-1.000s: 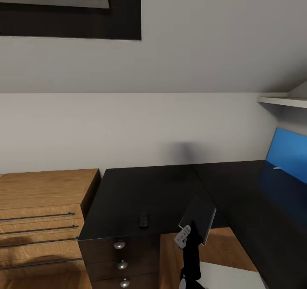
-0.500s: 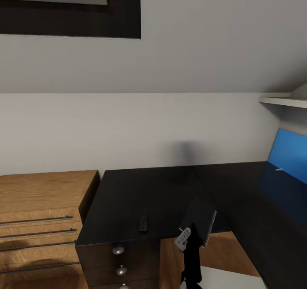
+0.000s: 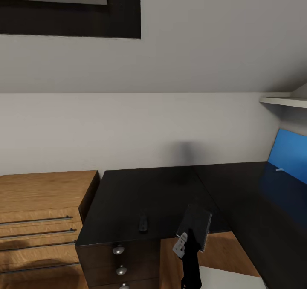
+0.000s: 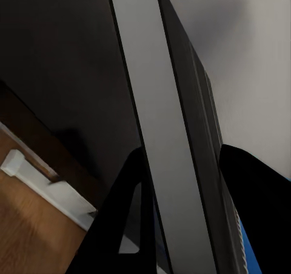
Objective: In the bedroom, organize the workspace by keeping the computer under the desk, ensuring the monitor is on the desk, placing the keyboard on the desk next to the monitor, placing the mouse on the desk next to the keyboard, moving the folder from the swivel chair onto the desk next to the mouse, stacking the notebook on top of the folder with the pen on top of the notebook, and positioning the swivel chair next to the desk.
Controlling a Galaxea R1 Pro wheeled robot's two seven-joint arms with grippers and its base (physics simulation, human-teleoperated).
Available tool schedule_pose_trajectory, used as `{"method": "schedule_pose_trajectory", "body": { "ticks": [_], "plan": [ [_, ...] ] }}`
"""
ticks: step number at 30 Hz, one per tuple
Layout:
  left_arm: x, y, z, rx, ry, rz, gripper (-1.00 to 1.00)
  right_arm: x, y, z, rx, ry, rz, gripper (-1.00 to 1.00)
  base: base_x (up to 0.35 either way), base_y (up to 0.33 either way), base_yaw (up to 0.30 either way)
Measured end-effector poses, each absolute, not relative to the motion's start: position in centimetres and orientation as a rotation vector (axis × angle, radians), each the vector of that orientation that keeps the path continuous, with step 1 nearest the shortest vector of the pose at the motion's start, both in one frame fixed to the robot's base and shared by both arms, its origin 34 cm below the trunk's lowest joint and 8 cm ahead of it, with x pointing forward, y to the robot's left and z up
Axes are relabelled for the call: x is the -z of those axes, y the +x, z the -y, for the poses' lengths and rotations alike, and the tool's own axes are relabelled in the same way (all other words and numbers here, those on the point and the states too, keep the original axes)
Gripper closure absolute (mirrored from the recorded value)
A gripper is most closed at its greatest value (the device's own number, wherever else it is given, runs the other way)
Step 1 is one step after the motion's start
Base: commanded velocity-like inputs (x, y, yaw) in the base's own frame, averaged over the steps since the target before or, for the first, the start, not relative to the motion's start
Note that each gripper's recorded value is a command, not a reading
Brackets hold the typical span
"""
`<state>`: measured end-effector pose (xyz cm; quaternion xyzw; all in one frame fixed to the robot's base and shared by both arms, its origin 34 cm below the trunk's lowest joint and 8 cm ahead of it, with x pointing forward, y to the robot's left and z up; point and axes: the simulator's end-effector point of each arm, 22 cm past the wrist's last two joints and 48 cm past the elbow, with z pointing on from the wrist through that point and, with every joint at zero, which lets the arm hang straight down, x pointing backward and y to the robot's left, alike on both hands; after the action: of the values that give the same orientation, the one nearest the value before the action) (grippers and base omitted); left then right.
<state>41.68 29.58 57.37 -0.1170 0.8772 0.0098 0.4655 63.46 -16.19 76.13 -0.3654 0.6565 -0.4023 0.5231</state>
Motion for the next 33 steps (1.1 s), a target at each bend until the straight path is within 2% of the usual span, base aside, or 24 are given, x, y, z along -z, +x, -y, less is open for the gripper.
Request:
{"method": "schedule_pose_trajectory", "body": {
  "ticks": [13, 33],
  "plan": [
    [-57.4, 41.7, -29.6, -0.026, -0.287, -2.154, -1.00, -75.8, 63.3, 15.7, 0.951, -0.901, -1.569, 1.00, 0.081, 0.000, 0.000],
    [-57.4, 41.7, -29.7, -0.028, -0.290, -2.154, -1.00, -75.1, 63.2, 15.7, 0.939, -0.924, -1.587, 1.00, 0.006, 0.000, 0.000]
  ]
}}
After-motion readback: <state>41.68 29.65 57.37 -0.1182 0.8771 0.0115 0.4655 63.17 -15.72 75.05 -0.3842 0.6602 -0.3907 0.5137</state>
